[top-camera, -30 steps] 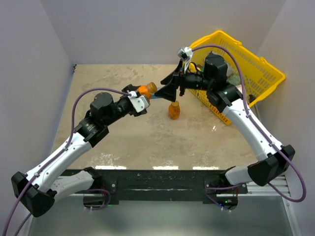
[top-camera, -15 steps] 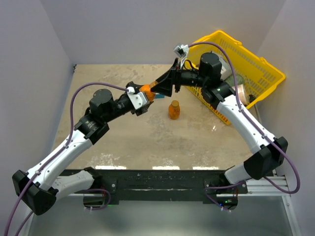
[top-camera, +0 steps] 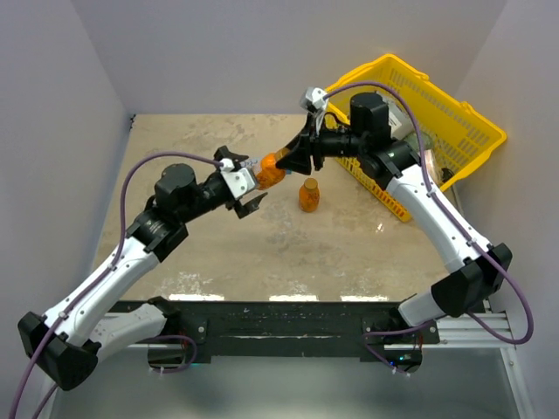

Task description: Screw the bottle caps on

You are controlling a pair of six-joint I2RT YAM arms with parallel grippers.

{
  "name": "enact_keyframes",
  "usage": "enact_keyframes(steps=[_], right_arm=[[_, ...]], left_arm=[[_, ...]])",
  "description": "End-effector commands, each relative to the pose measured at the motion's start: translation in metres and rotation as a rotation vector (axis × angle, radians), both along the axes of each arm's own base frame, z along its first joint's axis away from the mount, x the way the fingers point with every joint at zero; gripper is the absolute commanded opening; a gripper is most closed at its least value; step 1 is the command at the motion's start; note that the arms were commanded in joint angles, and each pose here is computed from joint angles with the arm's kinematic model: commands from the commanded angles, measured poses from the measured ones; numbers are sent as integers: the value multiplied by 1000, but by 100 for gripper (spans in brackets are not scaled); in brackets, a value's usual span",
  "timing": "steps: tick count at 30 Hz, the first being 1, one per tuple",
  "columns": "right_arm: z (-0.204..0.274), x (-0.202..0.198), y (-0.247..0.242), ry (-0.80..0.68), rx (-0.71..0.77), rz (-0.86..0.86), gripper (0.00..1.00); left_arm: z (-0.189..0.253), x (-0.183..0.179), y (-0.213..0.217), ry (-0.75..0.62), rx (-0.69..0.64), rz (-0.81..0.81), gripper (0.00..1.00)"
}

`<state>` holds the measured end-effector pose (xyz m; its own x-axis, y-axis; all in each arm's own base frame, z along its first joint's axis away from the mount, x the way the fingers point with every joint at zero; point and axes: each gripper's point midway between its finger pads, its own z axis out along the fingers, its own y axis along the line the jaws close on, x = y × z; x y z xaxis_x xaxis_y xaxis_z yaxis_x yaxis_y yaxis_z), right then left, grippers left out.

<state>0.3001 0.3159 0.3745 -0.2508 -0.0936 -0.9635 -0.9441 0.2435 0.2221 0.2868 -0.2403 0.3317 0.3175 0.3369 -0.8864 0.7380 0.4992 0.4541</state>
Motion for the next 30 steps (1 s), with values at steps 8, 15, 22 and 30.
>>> enact_keyframes(steps=[8,15,22,30], right_arm=[[-137,-23,-83,-271,-558,-47,0],[-172,-29,-83,-333,-644,-42,0],[-206,-14,-86,-333,-679,-122,3],[-225,-11,-79,-261,-675,-122,11]], left_arm=[[-44,-23,47,191,-97,114,99],[-34,-7,52,152,-129,145,99],[-37,-6,48,156,-125,126,99],[-35,-7,48,140,-122,121,99]])
